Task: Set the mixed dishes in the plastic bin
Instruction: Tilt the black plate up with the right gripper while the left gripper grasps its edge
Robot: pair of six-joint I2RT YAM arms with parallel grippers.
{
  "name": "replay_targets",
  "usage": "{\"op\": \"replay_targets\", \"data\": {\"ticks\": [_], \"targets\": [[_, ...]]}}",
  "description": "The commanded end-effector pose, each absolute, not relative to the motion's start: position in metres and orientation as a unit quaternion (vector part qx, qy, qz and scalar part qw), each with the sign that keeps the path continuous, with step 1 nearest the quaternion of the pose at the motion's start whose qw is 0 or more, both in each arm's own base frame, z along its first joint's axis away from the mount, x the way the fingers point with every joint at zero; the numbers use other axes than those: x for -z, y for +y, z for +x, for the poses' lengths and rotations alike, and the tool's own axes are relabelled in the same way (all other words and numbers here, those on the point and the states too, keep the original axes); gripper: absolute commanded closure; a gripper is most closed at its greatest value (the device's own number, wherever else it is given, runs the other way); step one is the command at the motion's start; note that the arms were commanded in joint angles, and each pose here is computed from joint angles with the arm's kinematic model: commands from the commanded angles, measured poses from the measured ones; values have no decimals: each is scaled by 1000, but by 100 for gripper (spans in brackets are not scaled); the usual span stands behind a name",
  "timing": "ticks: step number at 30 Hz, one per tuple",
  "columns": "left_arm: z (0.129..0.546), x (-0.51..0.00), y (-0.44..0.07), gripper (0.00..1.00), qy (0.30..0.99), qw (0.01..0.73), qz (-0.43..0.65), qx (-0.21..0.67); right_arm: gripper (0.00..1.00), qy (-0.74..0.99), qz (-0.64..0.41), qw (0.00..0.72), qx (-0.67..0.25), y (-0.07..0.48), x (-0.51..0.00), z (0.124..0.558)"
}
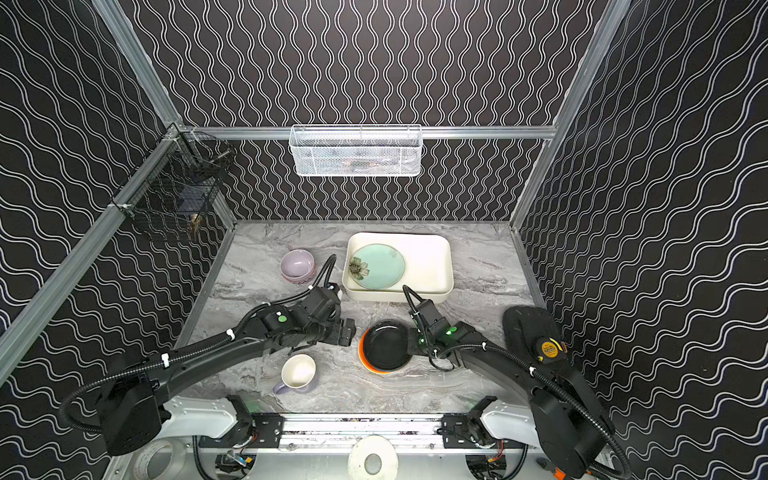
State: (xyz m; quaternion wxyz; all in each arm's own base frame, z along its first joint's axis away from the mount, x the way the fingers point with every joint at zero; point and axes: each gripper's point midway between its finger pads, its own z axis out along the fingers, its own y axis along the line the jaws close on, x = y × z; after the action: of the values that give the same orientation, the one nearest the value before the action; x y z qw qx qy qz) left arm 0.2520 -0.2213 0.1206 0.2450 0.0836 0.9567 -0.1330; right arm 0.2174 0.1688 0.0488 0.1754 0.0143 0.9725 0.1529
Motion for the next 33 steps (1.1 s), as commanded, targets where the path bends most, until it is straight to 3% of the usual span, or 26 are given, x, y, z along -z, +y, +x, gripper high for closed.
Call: {"op": "replay_targets", "data": {"ticks": [1,5,12,22,33], "targets": [[259,-125,-227,1,953,259,79,137,84,978,12,156,-136,162,-36,210],[257,-118,-232,3,954,253,84,139,81,980,13,154,-128,160,-32,210],[253,-103,-247,19,957,239,99,135,81,977,10,171,-127,158,-46,214],[248,-91,-265,24,957,229,114,136,82,977,3,172,-127,160,-50,216],[244,-77,-286,44,956,218,126,151,81,975,-4,184,-123,161,-60,223]]}}
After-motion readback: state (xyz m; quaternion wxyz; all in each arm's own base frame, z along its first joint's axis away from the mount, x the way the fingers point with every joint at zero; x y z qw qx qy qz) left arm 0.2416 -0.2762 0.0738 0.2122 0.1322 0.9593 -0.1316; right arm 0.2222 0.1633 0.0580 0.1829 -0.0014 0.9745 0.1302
